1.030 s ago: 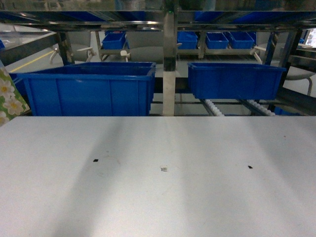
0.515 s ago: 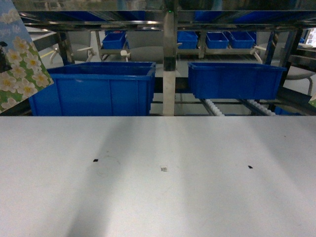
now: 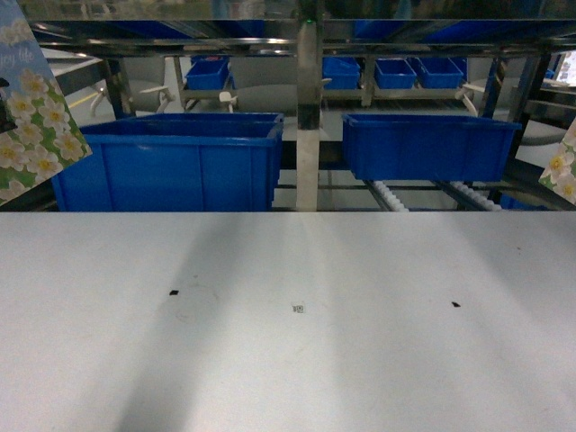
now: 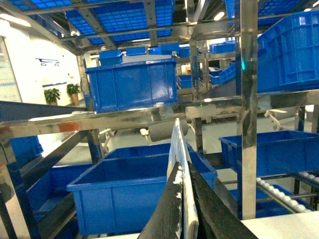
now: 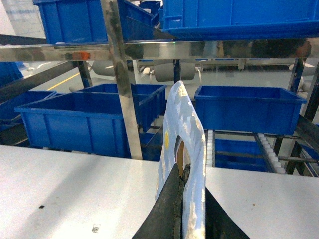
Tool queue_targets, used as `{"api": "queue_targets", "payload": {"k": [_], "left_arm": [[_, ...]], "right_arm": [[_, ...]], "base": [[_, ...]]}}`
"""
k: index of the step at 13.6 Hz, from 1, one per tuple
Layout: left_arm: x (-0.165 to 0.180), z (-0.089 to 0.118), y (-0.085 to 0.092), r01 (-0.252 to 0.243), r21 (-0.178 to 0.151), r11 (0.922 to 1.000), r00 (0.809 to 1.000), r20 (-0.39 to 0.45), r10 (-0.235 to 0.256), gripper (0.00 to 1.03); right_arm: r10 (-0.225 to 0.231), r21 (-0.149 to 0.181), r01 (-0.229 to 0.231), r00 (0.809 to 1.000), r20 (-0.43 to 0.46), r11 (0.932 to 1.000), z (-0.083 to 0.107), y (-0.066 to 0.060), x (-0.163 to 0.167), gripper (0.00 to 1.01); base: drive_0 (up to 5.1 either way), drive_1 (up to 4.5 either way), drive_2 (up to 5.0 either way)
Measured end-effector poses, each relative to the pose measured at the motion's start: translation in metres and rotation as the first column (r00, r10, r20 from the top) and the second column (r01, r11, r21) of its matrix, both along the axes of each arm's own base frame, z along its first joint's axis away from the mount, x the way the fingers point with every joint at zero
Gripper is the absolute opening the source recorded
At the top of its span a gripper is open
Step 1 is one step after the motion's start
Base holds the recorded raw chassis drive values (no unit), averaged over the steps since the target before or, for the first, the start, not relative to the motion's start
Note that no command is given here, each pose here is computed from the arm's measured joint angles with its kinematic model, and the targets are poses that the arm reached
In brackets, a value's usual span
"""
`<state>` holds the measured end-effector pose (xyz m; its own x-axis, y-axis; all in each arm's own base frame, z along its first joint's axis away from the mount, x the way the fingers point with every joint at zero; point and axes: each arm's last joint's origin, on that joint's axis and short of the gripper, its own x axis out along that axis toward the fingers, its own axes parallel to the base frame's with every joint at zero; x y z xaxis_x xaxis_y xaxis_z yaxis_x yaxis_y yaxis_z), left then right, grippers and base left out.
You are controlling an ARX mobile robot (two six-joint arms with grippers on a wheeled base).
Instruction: Move flower gift bag to table near conveyor
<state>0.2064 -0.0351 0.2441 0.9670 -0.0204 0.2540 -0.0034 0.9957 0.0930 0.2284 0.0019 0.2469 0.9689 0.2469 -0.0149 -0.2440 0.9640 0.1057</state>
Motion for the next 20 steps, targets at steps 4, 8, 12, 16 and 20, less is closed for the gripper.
{"api": "queue_targets", "payload": {"k": [4,8,12,16,20], "left_arm": [[0.000,0.000,0.000,0.000,0.000,1.0000,1.000,0.000,0.000,0.02],[0.000,0.000,0.000,0.000,0.000,1.0000,1.000,0.000,0.000,0.02],[0.000,0.000,0.000,0.000,0.000,1.0000,1.000,0.000,0.000,0.02],[0.000,0.000,0.000,0.000,0.000,1.0000,1.000,0.000,0.000,0.02],[0.000,0.000,0.000,0.000,0.000,1.0000,1.000,0.000,0.000,0.02]], "right_arm": [[0.040,-0.026,-0.041,0.998,-0.041,0.9988,-0.010,0.008,0.032,0.02],[0.051,-0.042,-0.054,0.997,-0.063,0.9977,-0.015,0.014,0.046,0.02],[0.055,-0.055,-0.061,0.994,-0.099,0.9966,-0.021,0.025,0.082,0.02],[0.077,-0.054,-0.088,0.981,-0.179,0.9947,-0.035,0.038,0.105,0.02],[0.057,-0.083,-0.083,0.959,-0.277,0.9930,-0.071,0.034,0.125,0.02]], "base": [[0.0,0.00,0.0],[0.0,0.00,0.0],[0.0,0.00,0.0],[0.0,0.00,0.0],[0.0,0.00,0.0]]}}
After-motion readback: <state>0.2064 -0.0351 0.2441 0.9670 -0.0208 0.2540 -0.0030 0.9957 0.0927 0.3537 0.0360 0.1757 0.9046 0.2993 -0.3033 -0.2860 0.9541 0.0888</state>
